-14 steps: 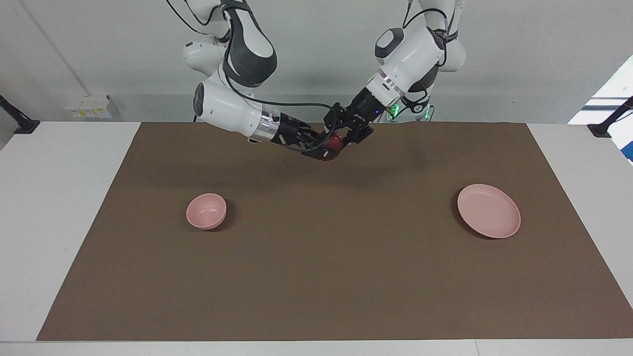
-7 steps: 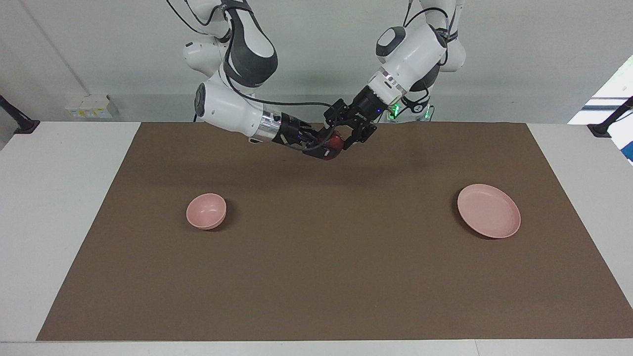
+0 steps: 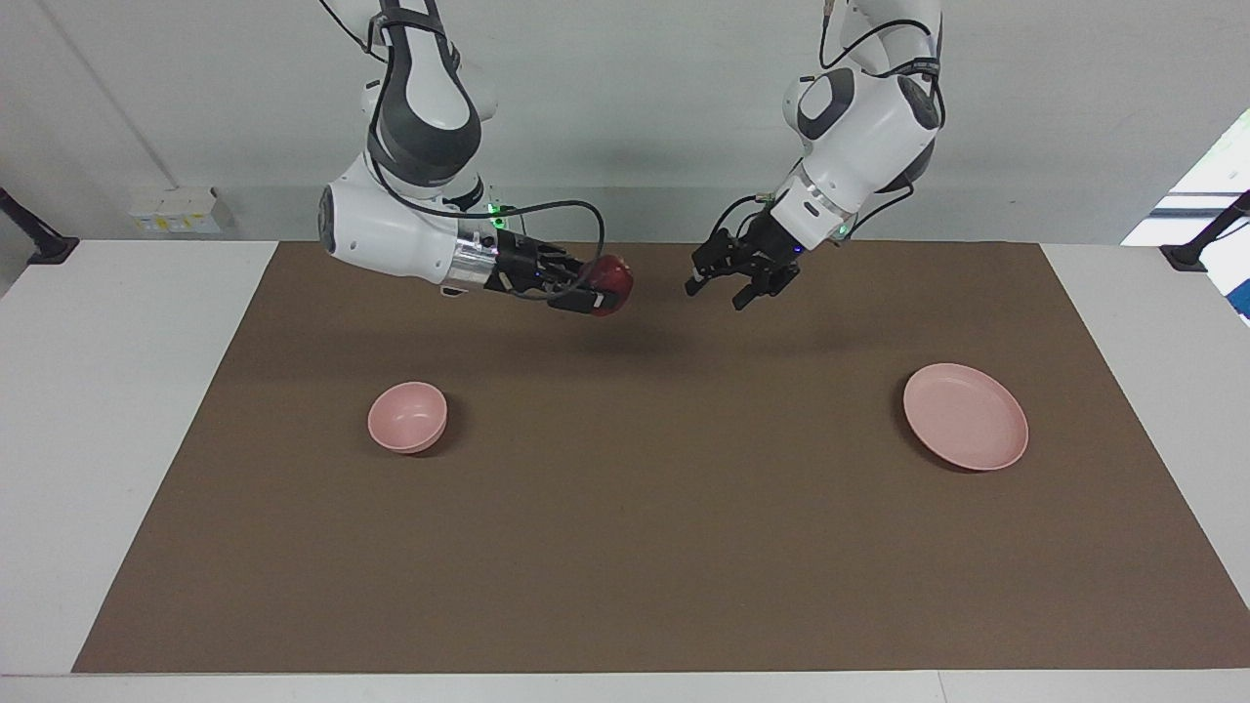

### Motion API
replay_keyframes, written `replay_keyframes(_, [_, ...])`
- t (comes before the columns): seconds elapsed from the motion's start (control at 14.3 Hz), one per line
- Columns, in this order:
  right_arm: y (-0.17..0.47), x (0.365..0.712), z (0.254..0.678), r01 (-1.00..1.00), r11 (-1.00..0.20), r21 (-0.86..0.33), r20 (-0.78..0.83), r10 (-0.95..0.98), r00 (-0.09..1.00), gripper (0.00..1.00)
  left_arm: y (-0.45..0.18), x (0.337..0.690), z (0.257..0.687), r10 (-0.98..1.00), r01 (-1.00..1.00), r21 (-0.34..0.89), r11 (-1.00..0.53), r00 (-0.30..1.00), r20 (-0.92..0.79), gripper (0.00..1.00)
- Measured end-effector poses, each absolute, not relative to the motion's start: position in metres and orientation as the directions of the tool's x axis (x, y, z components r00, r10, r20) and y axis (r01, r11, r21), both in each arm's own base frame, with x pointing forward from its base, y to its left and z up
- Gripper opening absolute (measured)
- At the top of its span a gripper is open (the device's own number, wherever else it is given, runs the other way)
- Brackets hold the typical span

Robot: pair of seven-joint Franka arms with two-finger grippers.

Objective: Move apple from plate to bowl
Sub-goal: 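Carry the apple to the bowl with the right gripper while the left withdraws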

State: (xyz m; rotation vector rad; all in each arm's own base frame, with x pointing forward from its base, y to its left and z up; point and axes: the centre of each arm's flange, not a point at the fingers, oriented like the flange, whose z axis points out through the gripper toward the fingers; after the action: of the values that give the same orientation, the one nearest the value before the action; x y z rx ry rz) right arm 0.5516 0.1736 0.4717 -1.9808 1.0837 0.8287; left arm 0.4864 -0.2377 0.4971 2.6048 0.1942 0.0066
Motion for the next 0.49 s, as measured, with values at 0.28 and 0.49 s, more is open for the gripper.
replay_keyframes(0.28, [0.112, 0.551, 0.461, -0.787, -0.521, -0.330, -0.722, -0.398, 0.566, 0.78, -0.168, 0.508, 0.488, 0.139, 0.124, 0.315, -0.941, 0.990, 0.025, 1.00])
replay_keyframes(0.49, [0.060, 0.550, 0.448, -0.628, -0.685, -0.369, -0.579, -0.359, 0.732, 0.78, -0.146, 0.514, 0.489, 0.067, 0.049, 0.202, -0.978, 0.994, 0.083, 1.00])
